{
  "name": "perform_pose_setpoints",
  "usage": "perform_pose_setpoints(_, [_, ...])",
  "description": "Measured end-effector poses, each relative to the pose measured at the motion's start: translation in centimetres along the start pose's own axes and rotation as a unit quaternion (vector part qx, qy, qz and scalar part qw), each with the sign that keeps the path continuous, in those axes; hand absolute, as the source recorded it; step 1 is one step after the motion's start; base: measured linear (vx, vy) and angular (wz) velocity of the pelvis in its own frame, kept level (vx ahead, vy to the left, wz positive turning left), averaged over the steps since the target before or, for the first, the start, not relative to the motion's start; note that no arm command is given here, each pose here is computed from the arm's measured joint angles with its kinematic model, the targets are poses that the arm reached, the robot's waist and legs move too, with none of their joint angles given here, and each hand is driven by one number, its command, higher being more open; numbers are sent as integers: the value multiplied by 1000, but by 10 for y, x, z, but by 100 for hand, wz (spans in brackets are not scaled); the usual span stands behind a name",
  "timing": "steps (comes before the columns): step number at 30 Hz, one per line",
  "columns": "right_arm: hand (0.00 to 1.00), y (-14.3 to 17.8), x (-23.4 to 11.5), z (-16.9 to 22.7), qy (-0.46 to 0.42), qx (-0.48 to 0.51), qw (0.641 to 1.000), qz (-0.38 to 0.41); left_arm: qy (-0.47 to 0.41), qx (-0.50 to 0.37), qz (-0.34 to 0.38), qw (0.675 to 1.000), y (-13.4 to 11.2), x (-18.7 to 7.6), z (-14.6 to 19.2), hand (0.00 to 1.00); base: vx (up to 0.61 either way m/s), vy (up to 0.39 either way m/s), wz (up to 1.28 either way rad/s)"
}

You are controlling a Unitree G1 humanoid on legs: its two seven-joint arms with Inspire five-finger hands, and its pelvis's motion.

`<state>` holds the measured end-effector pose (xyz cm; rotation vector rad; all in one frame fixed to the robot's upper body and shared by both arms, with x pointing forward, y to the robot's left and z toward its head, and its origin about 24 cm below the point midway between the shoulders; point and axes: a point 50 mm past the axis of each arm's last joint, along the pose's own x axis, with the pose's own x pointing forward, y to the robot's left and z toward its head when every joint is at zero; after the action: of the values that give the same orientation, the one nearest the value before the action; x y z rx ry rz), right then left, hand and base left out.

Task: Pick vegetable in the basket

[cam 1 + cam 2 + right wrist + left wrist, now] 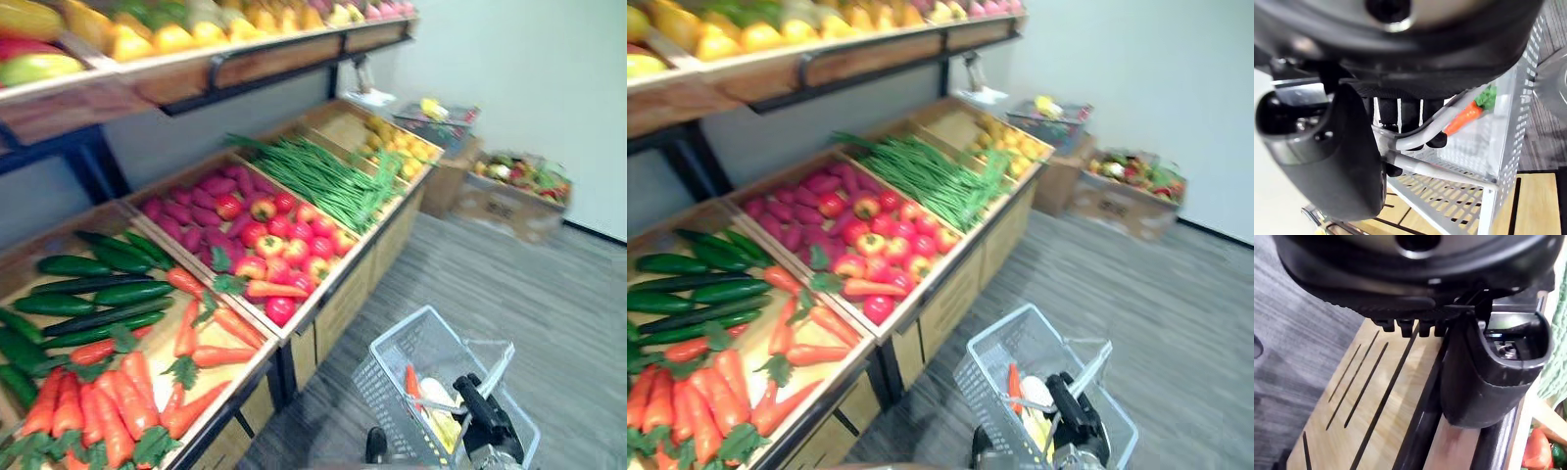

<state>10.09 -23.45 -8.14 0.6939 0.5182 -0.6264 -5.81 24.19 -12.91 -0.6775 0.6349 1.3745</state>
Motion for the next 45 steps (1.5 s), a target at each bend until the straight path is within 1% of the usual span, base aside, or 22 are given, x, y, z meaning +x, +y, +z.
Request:
perform_pose_setpoints(1, [0, 2, 2, -1, 2, -3, 1000, 4, -2, 0, 9, 1000, 1, 1, 1, 100, -18, 14, -115])
perform_pose_setpoints(3, [0, 24, 19, -9, 23, -4, 999, 36, 0, -4, 46, 999, 15, 0, 1, 100, -118, -5, -155])
perform_pose_setpoints(5, [0, 14, 21, -10, 26, -4, 1000, 17, -4, 14, 38, 999, 14, 5, 8, 100, -37, -71, -47])
perform_pose_setpoints(6, [0, 7, 26, -10, 33, -9, 999, 4, 5, 58, 22, 998, 11, 9, 10, 100, 62, -126, -33])
perform_pose_setpoints(7, [0, 5, 31, -7, 38, -23, 999, 0, 49, 116, -1, 992, 5, 12, -1, 100, 17, -118, -78])
perform_pose_setpoints(8, [0, 8, 38, -7, 50, -31, 998, 2, 94, 161, -36, 982, -10, 13, -16, 100, -73, -73, -95])
perform_pose_setpoints(9, [0, 10, 40, -8, 53, -30, 998, 4, 105, 176, -58, 977, -19, 12, -22, 100, -121, -47, -124])
perform_pose_setpoints(10, [0, 16, 42, -10, 57, -31, 998, 13, 112, 188, -107, 970, -41, 11, -30, 100, -82, -73, -107])
perform_pose_setpoints(11, [0, 14, 40, -11, 61, -32, 998, 15, 109, 187, -147, 965, -63, 13, -30, 100, -53, -98, -107])
perform_pose_setpoints(12, [0, 13, 39, -12, 66, -34, 997, 12, 97, 213, -184, 955, -77, 17, -24, 100, -4, -83, -69])
perform_pose_setpoints(13, [0, 13, 39, -10, 63, -35, 997, 12, 91, 223, -195, 951, -80, 18, -21, 100, -9, -100, -64])
perform_pose_setpoints(15, [0, 8, 39, 4, 39, -34, 999, 7, 82, 222, -220, 946, -98, 17, -22, 100, 30, -66, -39])
perform_pose_setpoints(17, [0, -4, 40, 22, 16, -44, 999, -10, 92, 221, -245, 940, -116, 10, -33, 100, 56, 13, -30])
perform_pose_setpoints(18, [0, -9, 40, 27, 12, -49, 999, -19, 98, 218, -255, 937, -121, 6, -38, 100, 44, 34, -22])
perform_pose_setpoints(23, [0, -15, 37, 23, 23, -50, 998, -31, 102, 231, -300, 920, -141, -2, -45, 100, 24, -11, -2])
perform_pose_setpoints(26, [0, -13, 34, 12, 45, -44, 998, -27, 96, 221, -289, 926, -140, 3, -39, 100, -20, -111, -9])
perform_pose_setpoints(29, [0, -15, 30, 2, 63, -44, 997, -26, 93, 205, -261, 939, -132, 8, -34, 100, -42, -117, -34])
perform_pose_setpoints(32, [0, -9, 31, -2, 72, -52, 996, -10, 96, 203, -233, 946, -115, 12, -31, 100, 21, -9, -108])
perform_pose_setpoints(33, [0, -5, 32, -3, 75, -54, 996, 1, 108, 208, -213, 948, -102, 12, -35, 100, 57, 82, -101])
perform_pose_setpoints(34, [0, -4, 32, -3, 75, -56, 996, 4, 116, 190, -199, 954, -93, 11, -37, 100, 71, 103, -88])
perform_pose_setpoints(41, [0, -2, 33, -3, 80, -85, 993, 15, 122, 165, -177, 963, -76, 6, -43, 100, 124, 175, -40])
perform_pose_setpoints(45, [0, 3, 30, -13, 98, -94, 990, 28, 123, 162, -188, 961, -76, 6, -43, 100, 234, 216, -24])
